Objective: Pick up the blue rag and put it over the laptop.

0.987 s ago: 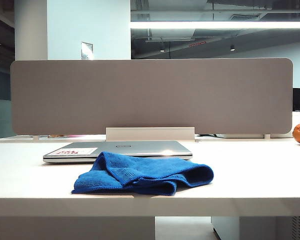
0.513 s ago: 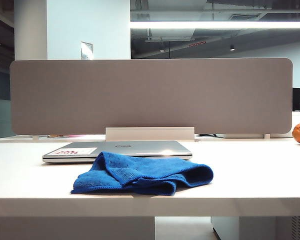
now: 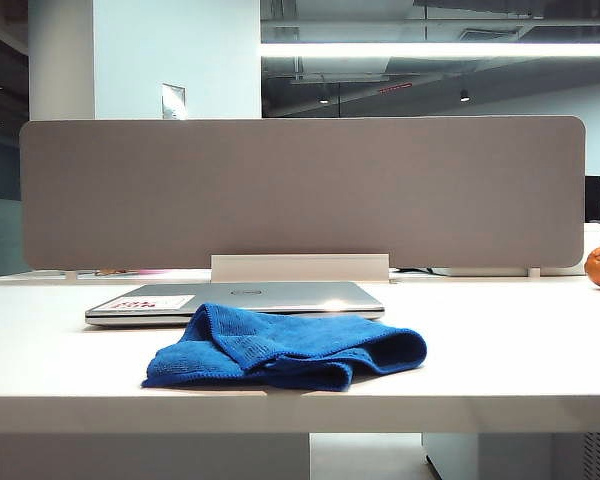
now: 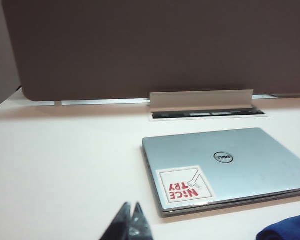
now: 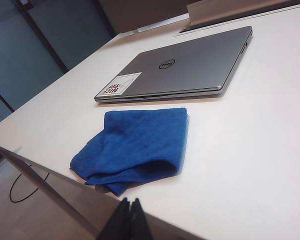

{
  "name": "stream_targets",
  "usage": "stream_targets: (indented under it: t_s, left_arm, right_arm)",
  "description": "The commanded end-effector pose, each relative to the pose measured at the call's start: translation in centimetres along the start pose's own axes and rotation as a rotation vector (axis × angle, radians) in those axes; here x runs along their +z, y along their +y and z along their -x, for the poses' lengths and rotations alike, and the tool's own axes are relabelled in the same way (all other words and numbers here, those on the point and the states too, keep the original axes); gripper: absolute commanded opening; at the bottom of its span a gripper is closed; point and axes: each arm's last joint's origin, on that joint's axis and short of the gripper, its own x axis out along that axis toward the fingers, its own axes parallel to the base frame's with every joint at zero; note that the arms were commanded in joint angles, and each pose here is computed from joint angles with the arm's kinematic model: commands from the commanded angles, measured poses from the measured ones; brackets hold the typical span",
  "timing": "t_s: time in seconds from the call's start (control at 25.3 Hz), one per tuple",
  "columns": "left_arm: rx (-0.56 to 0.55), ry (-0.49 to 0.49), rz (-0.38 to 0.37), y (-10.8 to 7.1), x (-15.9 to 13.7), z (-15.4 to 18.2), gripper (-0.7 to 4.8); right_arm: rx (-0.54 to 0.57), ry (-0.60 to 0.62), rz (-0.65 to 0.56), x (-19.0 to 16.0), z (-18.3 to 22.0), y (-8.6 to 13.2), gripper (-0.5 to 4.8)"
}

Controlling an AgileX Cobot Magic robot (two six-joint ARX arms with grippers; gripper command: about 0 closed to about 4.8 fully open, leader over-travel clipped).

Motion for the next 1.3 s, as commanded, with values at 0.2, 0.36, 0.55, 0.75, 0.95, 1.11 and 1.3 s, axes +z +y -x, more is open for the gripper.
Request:
stream_targets:
  t_s: [0.2, 0.36, 0.55, 0.75, 0.95, 1.11, 1.3]
  left_arm:
    - [-0.033, 0.051, 0.001, 0.2, 2.3, -1.6, -0.06]
    - [-0.09, 0.072, 0.008, 0.2, 3.2, -2.8, -0.06]
    - [-0.205, 0.134, 0.034, 0.3, 4.6, -5.4, -0.06]
    - [-0.236, 0.207, 0.094, 0.4, 5.2, -7.9, -0.06]
    - [-0.344, 0.298, 0.112, -1.5, 4.8, -10.8, -0.06]
    - [-0.425, 0.351, 0.11, -3.2, 4.5, -12.3, -0.06]
    - [-0.465, 0.445, 0.141, -5.8, 3.6, -14.7, -0.05]
  right_arm:
    - [0.003, -0.013, 0.007, 0.1, 0.0, 0.0, -0.01]
    - [0.004, -0.013, 0.007, 0.1, 0.0, 0.0, -0.01]
    - [0.003, -0.013, 0.007, 0.1, 0.0, 0.0, 0.0]
    - [0.002, -0.013, 0.007, 0.1, 0.0, 0.0, -0.01]
    - [0.002, -0.013, 0.007, 0.1, 0.0, 0.0, -0.01]
    - [0.002, -0.013, 0.007, 0.1, 0.0, 0.0, -0.01]
    - [0.002, -0.013, 0.007, 0.1, 0.0, 0.0, 0.0]
